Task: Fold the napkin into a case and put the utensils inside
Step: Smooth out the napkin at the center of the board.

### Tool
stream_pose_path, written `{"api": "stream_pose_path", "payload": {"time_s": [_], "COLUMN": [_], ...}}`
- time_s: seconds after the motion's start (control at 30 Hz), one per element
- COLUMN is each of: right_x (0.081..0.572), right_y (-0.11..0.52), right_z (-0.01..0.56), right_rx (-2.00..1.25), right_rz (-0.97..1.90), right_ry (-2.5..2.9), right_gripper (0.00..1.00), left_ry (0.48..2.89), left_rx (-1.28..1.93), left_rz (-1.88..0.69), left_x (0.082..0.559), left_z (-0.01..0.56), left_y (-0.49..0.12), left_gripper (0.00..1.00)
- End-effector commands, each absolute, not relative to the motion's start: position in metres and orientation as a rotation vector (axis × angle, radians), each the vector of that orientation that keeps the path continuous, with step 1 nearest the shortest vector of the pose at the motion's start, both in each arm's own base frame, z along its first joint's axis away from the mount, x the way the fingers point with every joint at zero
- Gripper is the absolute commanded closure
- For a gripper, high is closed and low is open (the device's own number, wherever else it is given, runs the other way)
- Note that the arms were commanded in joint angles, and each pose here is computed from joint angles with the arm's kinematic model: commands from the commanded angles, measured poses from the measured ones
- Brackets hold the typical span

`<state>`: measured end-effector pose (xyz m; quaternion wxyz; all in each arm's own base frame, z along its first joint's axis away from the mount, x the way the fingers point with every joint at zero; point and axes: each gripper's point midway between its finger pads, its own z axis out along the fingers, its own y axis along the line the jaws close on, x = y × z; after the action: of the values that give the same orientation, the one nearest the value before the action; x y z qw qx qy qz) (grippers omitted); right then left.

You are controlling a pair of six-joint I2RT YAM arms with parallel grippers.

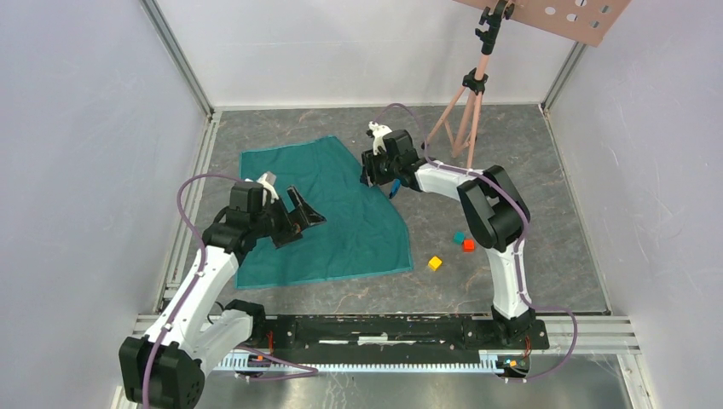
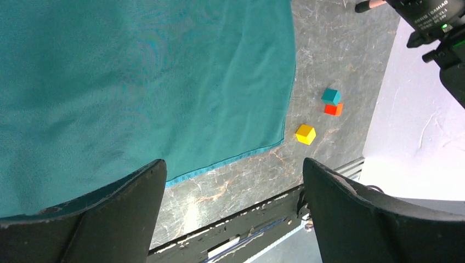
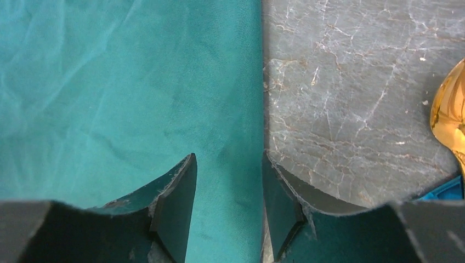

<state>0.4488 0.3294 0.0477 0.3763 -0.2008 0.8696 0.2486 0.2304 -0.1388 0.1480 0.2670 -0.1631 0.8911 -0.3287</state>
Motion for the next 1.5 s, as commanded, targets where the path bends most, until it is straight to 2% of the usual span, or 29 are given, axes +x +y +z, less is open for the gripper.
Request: {"api": "stream_pose_path", "payload": {"time_s": [0.0, 0.2, 0.33, 0.43, 0.57, 0.67, 0.73, 0.8, 0.9, 0.93, 1.0, 1.07, 1.3, 1.37, 1.47], "right_x": [0.47, 0.473, 0.473, 0.476, 0.464, 0.437, 0.401, 0.355, 0.269, 0.256, 0.26, 0.283, 0.346, 0.357, 0.369], "right_y": [0.338, 0.34, 0.343, 0.348, 0.358, 0.366, 0.379, 0.407, 0.463, 0.468, 0.458, 0.444, 0.384, 0.382, 0.398], "right_z": [0.061, 0.045, 0.043, 0.053, 0.082, 0.091, 0.087, 0.09, 0.121, 0.141, 0.162, 0.154, 0.121, 0.112, 0.109], "right_rx": [-0.584, -0.612, -0.619, -0.624, -0.648, -0.636, -0.641, -0.677, -0.882, -0.893, -0.874, -0.851, -0.613, -0.618, -0.62], "right_rz": [0.61, 0.601, 0.615, 0.618, 0.576, 0.465, 0.47, 0.61, 1.174, 1.343, 1.414, 1.283, 1.003, 0.93, 0.971], "right_ry": [2.141, 2.151, 2.148, 2.138, 2.114, 2.154, 2.176, 2.155, 2.01, 1.942, 1.847, 1.879, 2.03, 2.043, 2.024], "right_gripper": [0.48, 0.54, 0.68, 0.87, 0.95, 0.99, 0.98, 0.93, 0.69, 0.61, 0.39, 0.29, 0.27, 0.27, 0.27], "left_ry": [2.354, 2.366, 2.372, 2.378, 2.379, 2.374, 2.359, 2.32, 2.26, 2.253, 2.258, 2.266, 2.29, 2.289, 2.291], "left_rx": [-0.42, -0.411, -0.412, -0.418, -0.439, -0.468, -0.523, -0.574, -0.605, -0.607, -0.601, -0.605, -0.59, -0.588, -0.583], "left_rz": [-0.911, -0.894, -0.886, -0.868, -0.823, -0.746, -0.629, -0.55, -0.536, -0.54, -0.55, -0.548, -0.608, -0.615, -0.633], "left_x": [0.235, 0.237, 0.237, 0.238, 0.239, 0.241, 0.243, 0.244, 0.244, 0.244, 0.242, 0.241, 0.237, 0.238, 0.239], "left_z": [0.16, 0.159, 0.158, 0.156, 0.153, 0.152, 0.152, 0.155, 0.163, 0.165, 0.165, 0.161, 0.156, 0.156, 0.155], "left_y": [-0.144, -0.143, -0.143, -0.141, -0.135, -0.125, -0.109, -0.095, -0.088, -0.087, -0.089, -0.088, -0.097, -0.098, -0.101], "left_gripper": [0.0, 0.0, 0.0, 0.0, 0.0, 0.0, 0.0, 0.0, 0.0, 0.0, 0.0, 0.0, 0.0, 0.0, 0.0]}}
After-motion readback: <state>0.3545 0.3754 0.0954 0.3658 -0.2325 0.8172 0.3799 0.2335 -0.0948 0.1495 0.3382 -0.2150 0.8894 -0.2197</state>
